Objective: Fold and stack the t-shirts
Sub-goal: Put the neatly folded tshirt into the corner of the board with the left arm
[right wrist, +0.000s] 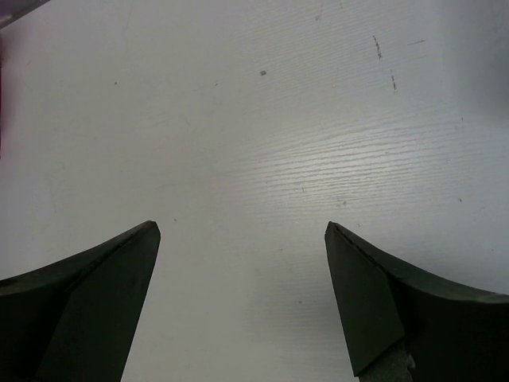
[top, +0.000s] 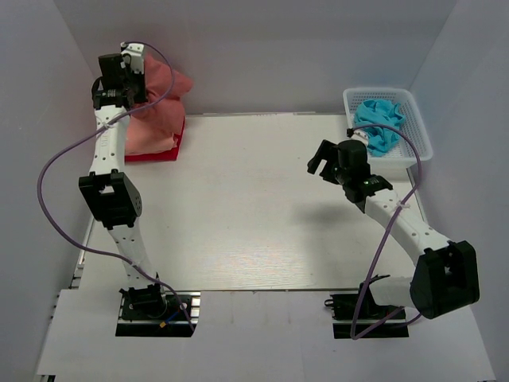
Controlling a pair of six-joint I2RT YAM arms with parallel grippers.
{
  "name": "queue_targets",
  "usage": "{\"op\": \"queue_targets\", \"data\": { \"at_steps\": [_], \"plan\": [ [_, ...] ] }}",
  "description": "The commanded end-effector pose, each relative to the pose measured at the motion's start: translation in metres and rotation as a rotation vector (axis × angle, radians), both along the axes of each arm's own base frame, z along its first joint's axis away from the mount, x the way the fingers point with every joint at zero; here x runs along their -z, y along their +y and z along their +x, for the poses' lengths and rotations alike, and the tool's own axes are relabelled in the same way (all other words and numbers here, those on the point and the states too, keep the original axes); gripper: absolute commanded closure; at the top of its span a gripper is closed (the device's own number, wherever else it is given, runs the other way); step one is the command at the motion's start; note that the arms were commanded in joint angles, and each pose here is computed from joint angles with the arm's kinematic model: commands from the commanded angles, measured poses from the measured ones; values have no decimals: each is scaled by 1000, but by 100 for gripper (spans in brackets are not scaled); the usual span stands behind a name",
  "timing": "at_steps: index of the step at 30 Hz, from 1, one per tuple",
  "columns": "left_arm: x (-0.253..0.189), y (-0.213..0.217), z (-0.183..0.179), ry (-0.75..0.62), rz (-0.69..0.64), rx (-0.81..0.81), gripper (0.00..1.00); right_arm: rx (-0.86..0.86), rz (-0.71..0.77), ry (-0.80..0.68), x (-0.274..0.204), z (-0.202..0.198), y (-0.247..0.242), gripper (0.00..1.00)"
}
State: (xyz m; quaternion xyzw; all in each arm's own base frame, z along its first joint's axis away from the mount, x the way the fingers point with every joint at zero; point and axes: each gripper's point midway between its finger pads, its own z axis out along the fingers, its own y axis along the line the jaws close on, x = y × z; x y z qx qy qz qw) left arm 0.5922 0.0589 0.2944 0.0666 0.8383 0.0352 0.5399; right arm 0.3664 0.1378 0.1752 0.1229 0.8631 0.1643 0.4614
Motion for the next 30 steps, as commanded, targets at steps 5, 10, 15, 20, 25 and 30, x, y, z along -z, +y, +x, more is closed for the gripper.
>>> {"op": "queue_targets", "data": {
  "at_steps": [5,10,15,20,25,30],
  "plan": [
    [-3,35,-6,-15,9,-28,100,38,21,-60,-26,19,1,10],
    [15,55,-2,11,27,-39,100,39,7,-62,-31,24,1,10],
    [28,73,6,17,19,-56,100,47,1,-70,-39,30,1,10],
    [45,100,10,32,46,-180,48,34,-6,-60,-39,34,4,10],
    [37,132,10,-18,58,-364,0,26,-14,-35,-38,38,8,10],
    [13,137,4,-72,6,-421,0,2,7,-37,-40,38,13,10]
  ]
}}
